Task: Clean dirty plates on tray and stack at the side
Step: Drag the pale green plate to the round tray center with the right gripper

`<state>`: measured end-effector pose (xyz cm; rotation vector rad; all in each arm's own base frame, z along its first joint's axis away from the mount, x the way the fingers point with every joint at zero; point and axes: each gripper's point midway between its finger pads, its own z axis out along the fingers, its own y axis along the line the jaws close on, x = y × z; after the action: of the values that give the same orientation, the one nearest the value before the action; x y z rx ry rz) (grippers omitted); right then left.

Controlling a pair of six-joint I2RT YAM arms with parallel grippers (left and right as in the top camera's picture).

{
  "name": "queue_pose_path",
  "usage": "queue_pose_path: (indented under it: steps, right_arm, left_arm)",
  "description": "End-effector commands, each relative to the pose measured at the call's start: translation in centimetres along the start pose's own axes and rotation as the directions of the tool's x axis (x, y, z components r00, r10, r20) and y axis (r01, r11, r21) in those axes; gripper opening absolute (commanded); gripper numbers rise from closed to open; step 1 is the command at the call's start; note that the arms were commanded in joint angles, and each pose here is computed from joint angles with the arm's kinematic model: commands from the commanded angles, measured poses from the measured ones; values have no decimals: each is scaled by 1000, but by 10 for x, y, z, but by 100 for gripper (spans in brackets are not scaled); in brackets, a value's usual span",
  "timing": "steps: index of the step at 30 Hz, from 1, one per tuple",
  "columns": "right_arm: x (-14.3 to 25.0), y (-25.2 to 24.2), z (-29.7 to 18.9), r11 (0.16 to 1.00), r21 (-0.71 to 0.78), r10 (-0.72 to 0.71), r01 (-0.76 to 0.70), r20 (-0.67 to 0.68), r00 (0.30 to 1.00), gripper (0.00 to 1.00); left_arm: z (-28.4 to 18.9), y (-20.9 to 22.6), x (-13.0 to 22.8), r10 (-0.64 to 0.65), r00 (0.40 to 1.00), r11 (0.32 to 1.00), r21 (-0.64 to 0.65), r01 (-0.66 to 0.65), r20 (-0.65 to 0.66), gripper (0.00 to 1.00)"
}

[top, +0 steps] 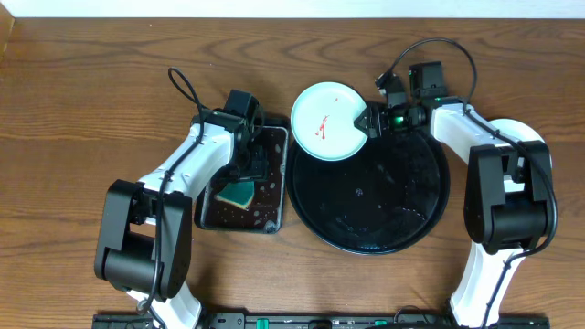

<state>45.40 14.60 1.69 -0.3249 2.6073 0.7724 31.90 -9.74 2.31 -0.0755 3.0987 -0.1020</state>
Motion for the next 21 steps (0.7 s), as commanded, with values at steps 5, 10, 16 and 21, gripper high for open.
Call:
queue_pose_path:
  steps: [5, 10, 16, 21]
  right_arm:
    - [-6, 4, -5, 1000, -4, 26, -26, 11, 1000, 7]
    - [-12, 8, -40, 998, 39, 39, -40, 25, 999, 1]
    - [15, -2, -84, 968, 238, 101, -83, -64, 993, 1]
    - [60, -9, -100, 934, 339, 192, -112, -213, 958, 1]
  left_arm:
    - [-9, -3, -7, 13, 1000, 1000, 18, -14, 25, 67]
    - [-9, -3, -7, 13, 1000, 1000, 18, -14, 25, 67]
    - [-9, -3, -7, 13, 1000, 1000, 18, -14, 25, 67]
    - [-9, -2, -5, 13, 1000, 1000, 16, -13, 21, 67]
